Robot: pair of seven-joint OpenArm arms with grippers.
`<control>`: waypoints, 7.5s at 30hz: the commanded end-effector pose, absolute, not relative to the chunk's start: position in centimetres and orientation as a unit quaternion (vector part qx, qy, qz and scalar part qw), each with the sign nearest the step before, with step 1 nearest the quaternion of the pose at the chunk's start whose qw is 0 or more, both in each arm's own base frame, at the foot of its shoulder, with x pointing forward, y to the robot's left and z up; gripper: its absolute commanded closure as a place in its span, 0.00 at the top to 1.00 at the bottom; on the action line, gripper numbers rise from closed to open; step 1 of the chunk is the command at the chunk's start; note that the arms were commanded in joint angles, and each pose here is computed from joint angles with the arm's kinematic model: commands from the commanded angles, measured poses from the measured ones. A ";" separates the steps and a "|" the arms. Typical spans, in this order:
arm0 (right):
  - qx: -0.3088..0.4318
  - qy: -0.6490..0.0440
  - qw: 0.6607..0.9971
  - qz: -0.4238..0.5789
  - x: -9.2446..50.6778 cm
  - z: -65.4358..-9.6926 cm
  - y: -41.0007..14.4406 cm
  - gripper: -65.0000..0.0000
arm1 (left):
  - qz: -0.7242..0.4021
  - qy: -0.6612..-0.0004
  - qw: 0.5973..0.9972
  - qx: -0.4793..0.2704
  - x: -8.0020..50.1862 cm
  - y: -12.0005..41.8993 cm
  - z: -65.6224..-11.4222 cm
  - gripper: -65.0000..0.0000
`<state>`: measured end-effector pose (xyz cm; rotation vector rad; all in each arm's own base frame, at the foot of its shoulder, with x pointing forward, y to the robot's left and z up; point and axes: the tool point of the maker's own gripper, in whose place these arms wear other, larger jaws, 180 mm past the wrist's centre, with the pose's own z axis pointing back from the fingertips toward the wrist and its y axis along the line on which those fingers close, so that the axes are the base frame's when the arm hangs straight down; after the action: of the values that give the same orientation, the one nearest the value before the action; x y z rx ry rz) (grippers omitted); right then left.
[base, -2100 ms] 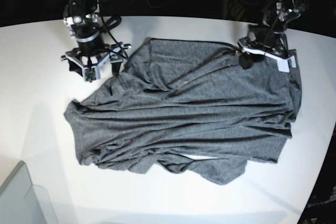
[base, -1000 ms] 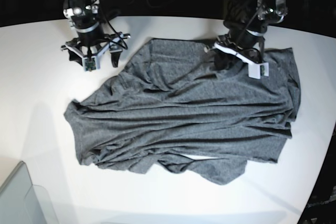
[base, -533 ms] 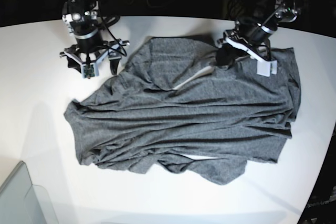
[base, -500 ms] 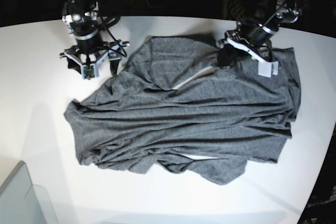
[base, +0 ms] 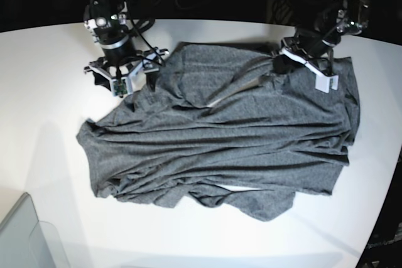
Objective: Layout the t-shirt on the table in an organized manner, then fold the t-shirt properly
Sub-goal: 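Lower the left gripper onto the collar area and grasp the fabric, then drag the grasped fabric with the left gripper toward the right gripper, then lay the fabric down and move the left gripper back across the shirt, then grasp the shirt's edge with the left gripper beside the collar, then grasp the shirt's edge with the right gripper and pull both edges apart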
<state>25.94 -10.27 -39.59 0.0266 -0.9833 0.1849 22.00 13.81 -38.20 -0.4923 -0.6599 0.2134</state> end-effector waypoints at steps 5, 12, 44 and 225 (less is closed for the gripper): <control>0.009 -0.492 0.866 0.087 26.6 -38.4 -10.6 0.69 | 0.015 -0.345 0.901 -0.261 22.3 11.5 -34.5 0.41; -0.001 -0.491 0.866 0.092 26.6 -38.5 -11.5 0.69 | -0.006 -0.361 0.905 -0.225 23.0 13.3 -33.9 0.65; -0.122 -0.490 0.863 -0.011 26.1 -37.3 -23.7 0.69 | -0.201 -0.325 0.897 -0.220 21.2 -6.3 -40.7 0.65; -0.006 -0.498 0.861 0.107 32.3 -39.4 -11.9 0.69 | -0.014 -0.411 0.904 0.115 29.7 20.1 -38.2 1.00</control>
<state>31.49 -11.93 -40.71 -0.0139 -0.9931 0.2255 28.86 19.88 -39.30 0.2251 -0.8070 -0.0302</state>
